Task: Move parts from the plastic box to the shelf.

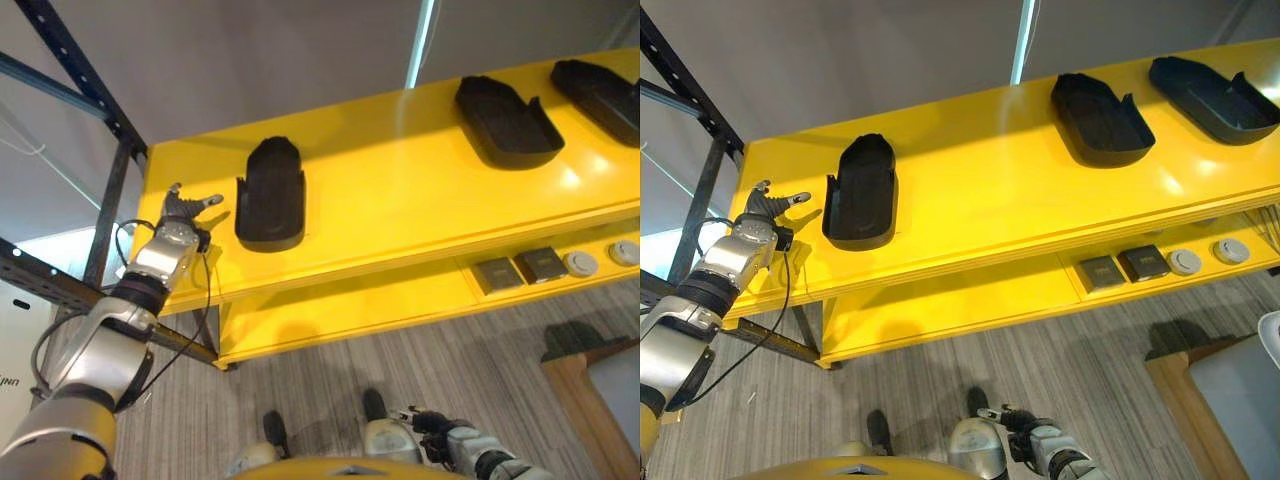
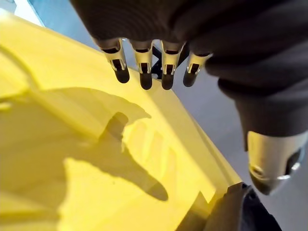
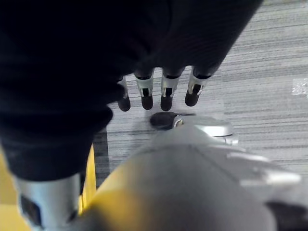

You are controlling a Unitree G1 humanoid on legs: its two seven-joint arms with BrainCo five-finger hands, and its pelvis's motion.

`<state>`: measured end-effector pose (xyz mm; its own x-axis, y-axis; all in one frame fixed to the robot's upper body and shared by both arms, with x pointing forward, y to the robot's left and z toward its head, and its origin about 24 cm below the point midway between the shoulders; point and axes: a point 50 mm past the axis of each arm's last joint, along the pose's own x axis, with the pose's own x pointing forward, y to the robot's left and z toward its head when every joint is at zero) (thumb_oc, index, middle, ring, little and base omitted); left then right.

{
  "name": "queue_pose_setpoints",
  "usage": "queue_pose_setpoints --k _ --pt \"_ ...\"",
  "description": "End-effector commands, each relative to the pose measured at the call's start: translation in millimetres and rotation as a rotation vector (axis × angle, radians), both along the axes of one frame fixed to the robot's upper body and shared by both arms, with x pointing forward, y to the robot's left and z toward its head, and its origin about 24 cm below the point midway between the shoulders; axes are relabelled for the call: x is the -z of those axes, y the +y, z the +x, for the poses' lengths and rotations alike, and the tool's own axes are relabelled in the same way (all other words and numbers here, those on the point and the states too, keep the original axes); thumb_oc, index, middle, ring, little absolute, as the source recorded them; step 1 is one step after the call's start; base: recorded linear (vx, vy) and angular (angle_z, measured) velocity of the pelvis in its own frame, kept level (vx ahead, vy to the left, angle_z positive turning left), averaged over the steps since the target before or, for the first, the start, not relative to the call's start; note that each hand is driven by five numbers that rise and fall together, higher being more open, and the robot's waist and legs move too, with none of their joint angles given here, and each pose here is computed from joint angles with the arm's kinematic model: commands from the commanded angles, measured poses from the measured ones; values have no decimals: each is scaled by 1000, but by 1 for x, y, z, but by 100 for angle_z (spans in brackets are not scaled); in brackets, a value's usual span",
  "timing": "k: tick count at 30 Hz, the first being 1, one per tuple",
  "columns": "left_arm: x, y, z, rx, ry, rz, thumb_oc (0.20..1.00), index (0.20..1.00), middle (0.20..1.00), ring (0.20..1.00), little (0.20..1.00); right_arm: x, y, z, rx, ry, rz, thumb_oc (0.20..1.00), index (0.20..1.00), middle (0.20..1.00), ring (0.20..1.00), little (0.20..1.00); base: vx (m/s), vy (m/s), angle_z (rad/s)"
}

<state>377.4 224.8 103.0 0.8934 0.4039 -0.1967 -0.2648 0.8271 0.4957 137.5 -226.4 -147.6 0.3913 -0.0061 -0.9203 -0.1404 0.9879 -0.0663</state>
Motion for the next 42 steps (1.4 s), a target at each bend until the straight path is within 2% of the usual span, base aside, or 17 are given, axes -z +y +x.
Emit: queue_pose_setpoints --k 1,2,3,5,7,8,9,10,11,12,17,26,31,42 --pt "-76 -17 16 113 -451 -206 1000 1000 1000 1000 1000 4 0 -10 11 27 -10 1000 1000 1000 1000 1000 0 0 0" --pt "-93 -25 12 163 -570 -257 1000 1000 1000 1000 1000 4 -2 -13 15 40 -17 1000 1000 1000 1000 1000 11 -1 4" --pt "-93 -25 12 163 -570 -257 1000 1000 1000 1000 1000 4 -2 -13 15 40 -17 1000 1000 1000 1000 1000 0 6 3" --pt "-111 -37 -2 267 -683 -322 1000 1000 1000 1000 1000 6 -5 -17 53 64 -22 1000 1000 1000 1000 1000 0 0 0" --pt "-111 -43 -13 340 -722 -376 1000 1000 1000 1000 1000 7 -5 -22 89 82 -18 1000 1000 1000 1000 1000 0 -2 -3" --pt "-96 -54 -40 467 -738 -460 1000 1000 1000 1000 1000 11 -2 -31 148 106 -11 1000 1000 1000 1000 1000 -10 -4 5" --pt "-94 -55 -42 475 -738 -463 1000 1000 1000 1000 1000 11 -2 -32 147 110 -12 1000 1000 1000 1000 1000 -8 -2 13" --pt "-86 -58 -50 504 -735 -469 912 912 912 912 912 12 -2 -35 146 116 -14 1000 1000 1000 1000 1000 -2 2 15" --pt "-86 -58 -50 504 -735 -469 912 912 912 912 912 12 -2 -35 146 116 -14 1000 1000 1000 1000 1000 -12 9 17" --pt "-63 -72 -74 611 -711 -481 200 200 200 200 200 15 1 -43 109 143 -16 1000 1000 1000 1000 1000 -11 11 18" --pt "-31 -74 -102 691 -644 -498 200 200 200 200 200 17 0 -56 118 170 -11 1000 1000 1000 1000 1000 -6 28 21" --pt "8 -95 -130 827 -469 -601 200 200 200 200 200 11 2 -32 87 64 -39 1000 1000 1000 1000 1000 -3 18 12" --pt "19 -108 -133 907 -388 -592 200 200 200 200 200 11 3 -29 82 42 -56 1000 1000 1000 1000 1000 13 -6 0" --pt "8 -109 -111 839 -427 -549 200 200 200 200 200 6 -14 -33 106 3 -153 1000 1000 1000 1000 1000 28 -13 -8"
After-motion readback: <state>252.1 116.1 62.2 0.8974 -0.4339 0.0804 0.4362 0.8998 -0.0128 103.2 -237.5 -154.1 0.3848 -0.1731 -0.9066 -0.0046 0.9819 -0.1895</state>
